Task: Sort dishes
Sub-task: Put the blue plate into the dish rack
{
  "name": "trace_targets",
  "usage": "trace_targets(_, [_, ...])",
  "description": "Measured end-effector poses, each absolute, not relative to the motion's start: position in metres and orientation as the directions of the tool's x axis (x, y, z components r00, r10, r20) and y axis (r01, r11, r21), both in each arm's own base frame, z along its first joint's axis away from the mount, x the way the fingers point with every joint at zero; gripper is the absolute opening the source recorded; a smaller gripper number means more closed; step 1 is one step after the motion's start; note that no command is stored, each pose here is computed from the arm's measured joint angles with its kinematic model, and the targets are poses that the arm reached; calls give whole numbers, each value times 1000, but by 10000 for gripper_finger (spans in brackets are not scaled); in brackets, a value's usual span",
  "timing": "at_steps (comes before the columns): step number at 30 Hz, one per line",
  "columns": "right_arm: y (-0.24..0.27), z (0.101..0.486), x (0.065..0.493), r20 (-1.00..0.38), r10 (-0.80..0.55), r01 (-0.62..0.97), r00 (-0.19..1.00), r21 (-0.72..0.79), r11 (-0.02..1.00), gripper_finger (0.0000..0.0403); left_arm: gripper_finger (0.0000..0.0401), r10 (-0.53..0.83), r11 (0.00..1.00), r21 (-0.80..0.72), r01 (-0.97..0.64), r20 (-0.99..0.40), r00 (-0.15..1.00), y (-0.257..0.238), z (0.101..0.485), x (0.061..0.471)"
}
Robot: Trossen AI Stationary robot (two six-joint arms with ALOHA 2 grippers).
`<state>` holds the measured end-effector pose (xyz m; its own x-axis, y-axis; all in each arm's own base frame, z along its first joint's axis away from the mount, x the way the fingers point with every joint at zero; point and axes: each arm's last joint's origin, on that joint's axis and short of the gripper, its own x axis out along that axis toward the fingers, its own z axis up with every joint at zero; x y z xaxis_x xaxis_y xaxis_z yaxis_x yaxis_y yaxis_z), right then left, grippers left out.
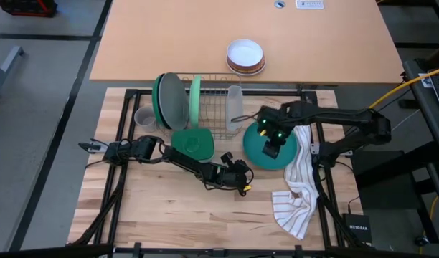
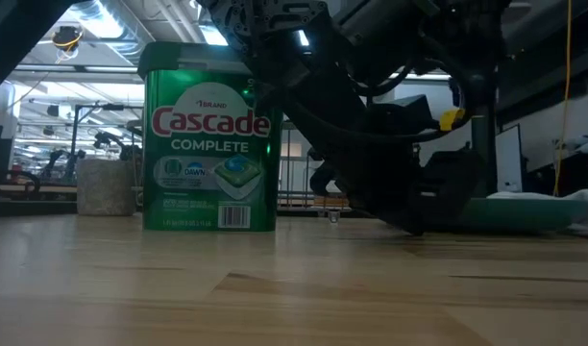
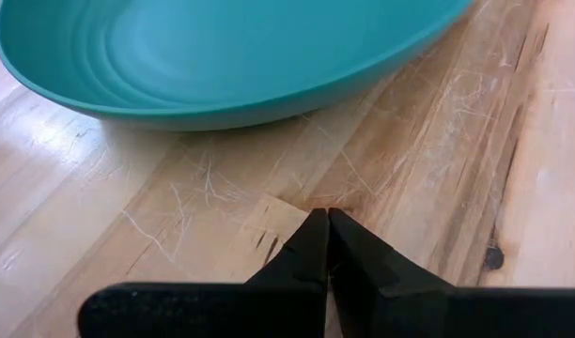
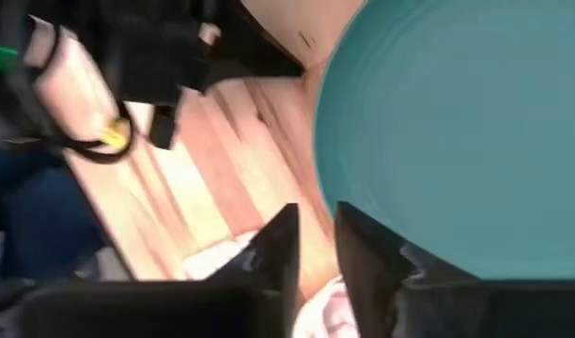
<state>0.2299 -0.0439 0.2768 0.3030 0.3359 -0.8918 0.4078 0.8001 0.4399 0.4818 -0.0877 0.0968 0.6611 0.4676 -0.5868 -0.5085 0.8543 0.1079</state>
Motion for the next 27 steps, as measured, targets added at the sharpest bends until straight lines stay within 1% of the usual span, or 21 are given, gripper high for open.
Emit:
trace_targets(6, [-29, 253, 249, -945, 280, 397, 171, 327, 858, 154, 1, 463, 860, 114, -498, -586, 665, -92, 97, 481])
trace_targets(9, [-20, 241, 257, -953, 282, 381, 111, 303, 874, 183, 1, 457, 870, 137, -474, -585, 670, -98, 97, 480])
trace_targets(11, [-14, 232, 263, -955, 288, 367, 69, 292, 883, 196, 1, 454, 875, 148, -462, -583, 673, -102, 97, 479])
trace_targets(16, [5, 212, 272, -963, 267, 315, -27, 245, 917, 207, 1, 438, 885, 146, -442, -584, 683, -112, 97, 477])
trace_targets(22, [27, 192, 279, -977, 181, 241, -115, 149, 959, 205, 1, 430, 890, 145, -432, -585, 688, -117, 97, 476])
trace_targets(25, [35, 183, 281, -982, 120, 208, -145, 88, 974, 205, 1, 427, 891, 142, -432, -586, 688, -117, 97, 475])
trace_targets(27, [38, 178, 282, -981, 102, 199, -162, 69, 978, 205, 1, 426, 891, 141, -431, -586, 689, -118, 97, 475])
